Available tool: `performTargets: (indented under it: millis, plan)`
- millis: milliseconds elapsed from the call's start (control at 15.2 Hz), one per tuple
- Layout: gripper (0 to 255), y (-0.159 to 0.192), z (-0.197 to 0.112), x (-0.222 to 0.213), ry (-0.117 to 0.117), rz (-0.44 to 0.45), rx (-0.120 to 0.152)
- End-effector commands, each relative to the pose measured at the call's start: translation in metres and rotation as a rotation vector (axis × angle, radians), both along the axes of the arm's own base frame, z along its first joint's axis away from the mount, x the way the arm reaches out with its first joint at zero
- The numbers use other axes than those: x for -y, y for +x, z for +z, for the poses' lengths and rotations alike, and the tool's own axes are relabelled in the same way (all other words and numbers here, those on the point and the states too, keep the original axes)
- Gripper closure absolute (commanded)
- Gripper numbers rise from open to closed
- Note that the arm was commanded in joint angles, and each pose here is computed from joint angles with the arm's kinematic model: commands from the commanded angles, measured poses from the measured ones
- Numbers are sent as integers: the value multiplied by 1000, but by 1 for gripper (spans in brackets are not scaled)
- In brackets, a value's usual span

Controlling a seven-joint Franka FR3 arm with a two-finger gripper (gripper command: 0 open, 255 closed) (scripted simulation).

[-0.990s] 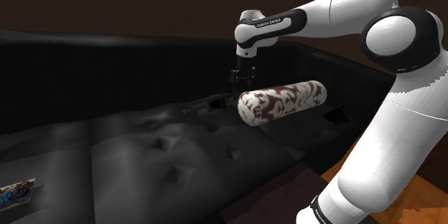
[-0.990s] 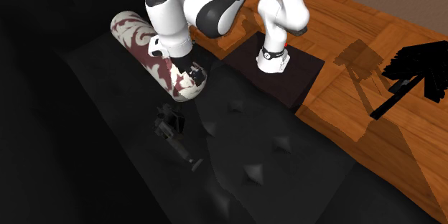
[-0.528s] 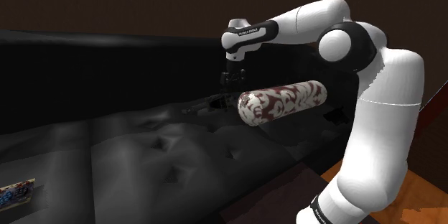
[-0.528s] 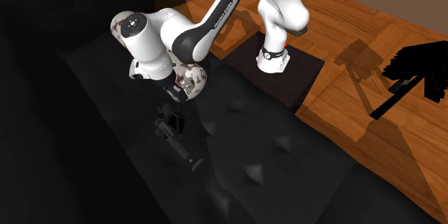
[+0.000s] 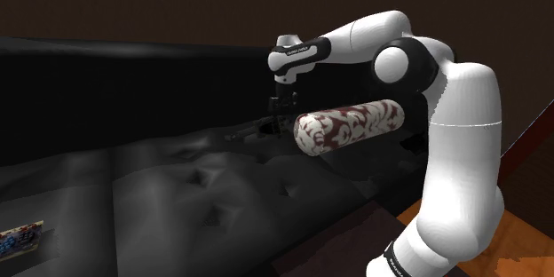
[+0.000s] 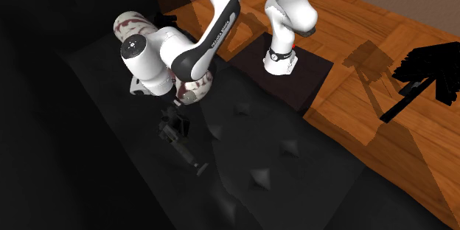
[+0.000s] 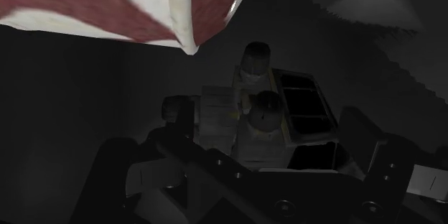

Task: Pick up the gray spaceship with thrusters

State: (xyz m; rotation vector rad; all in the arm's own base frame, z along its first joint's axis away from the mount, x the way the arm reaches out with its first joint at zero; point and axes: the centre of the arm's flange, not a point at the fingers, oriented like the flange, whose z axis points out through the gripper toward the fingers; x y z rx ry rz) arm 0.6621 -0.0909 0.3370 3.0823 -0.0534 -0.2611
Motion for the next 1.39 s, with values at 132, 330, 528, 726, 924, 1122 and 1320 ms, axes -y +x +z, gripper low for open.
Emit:
performTargets:
  millis: [132,330,528,726,924,1122,1320]
  plan:
    - [255,-1,-8,0,0,0,0]
    - [255,-1,-8,0,0,0,1]
    - [255,-1,-8,0,0,0,1]
    - [255,-1,-9,0,0,0,0]
    - [255,-1,7,0,0,0,0]
    - [255,-1,23,0,0,0,0]
    - [255,-1,39,0,0,0,0]
